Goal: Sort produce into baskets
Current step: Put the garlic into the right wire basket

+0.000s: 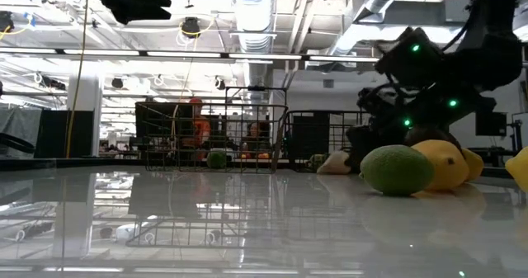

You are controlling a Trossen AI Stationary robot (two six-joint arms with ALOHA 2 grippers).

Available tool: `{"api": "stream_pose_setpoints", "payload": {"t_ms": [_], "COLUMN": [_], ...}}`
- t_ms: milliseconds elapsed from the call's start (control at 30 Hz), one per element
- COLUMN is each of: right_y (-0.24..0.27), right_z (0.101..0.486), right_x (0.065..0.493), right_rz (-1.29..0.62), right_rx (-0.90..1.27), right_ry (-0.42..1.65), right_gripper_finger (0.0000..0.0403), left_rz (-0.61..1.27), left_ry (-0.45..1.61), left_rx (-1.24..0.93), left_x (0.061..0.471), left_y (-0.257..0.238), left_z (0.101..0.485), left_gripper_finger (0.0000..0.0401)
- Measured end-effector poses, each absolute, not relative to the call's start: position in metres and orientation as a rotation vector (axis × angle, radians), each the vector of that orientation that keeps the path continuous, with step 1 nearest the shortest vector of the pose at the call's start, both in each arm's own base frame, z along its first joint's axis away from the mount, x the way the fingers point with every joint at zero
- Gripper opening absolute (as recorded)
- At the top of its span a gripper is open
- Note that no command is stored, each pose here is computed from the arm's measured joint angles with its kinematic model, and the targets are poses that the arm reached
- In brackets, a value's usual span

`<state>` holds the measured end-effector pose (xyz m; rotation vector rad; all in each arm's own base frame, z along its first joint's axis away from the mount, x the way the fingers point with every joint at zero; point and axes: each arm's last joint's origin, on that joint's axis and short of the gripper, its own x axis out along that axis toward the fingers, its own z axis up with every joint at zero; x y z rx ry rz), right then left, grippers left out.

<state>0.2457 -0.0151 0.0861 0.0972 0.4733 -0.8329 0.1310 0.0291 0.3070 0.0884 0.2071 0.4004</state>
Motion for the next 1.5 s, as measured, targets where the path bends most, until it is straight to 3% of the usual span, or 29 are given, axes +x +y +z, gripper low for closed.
{"api": "stream_pose_setpoints", "payload": {"t_ms": [133, 300, 600, 733, 1067, 1500], "right_y": [0.000, 0.008, 0.003, -0.006, -0.017, -0.036], "right_z": [0.088, 0.089, 0.104, 0.108, 0.110, 0.102], "right_x": [0.248, 0.250, 0.273, 0.281, 0.282, 0.275], "right_rz": [-0.771, -0.736, -0.739, -0.800, -0.889, -0.843], "right_rx": [0.095, 0.053, -0.063, -0.094, -0.115, 0.005], "right_ry": [0.453, 0.476, 0.504, 0.573, 0.579, 0.619], "right_gripper_finger": [0.0027, 0.0082, 0.0271, 0.0321, 0.0338, 0.0318], "left_rz": [0.400, 0.400, 0.401, 0.401, 0.401, 0.401], "left_ry": [0.207, 0.206, 0.204, 0.204, 0.206, 0.206], "left_rx": [0.088, 0.088, 0.079, 0.079, 0.088, 0.084], "left_x": [0.131, 0.131, 0.131, 0.131, 0.131, 0.131], "left_y": [0.029, 0.029, 0.029, 0.029, 0.029, 0.029], "left_z": [0.307, 0.307, 0.307, 0.307, 0.307, 0.307], "left_gripper_finger": [0.0272, 0.0272, 0.0272, 0.0272, 0.0272, 0.0272]}}
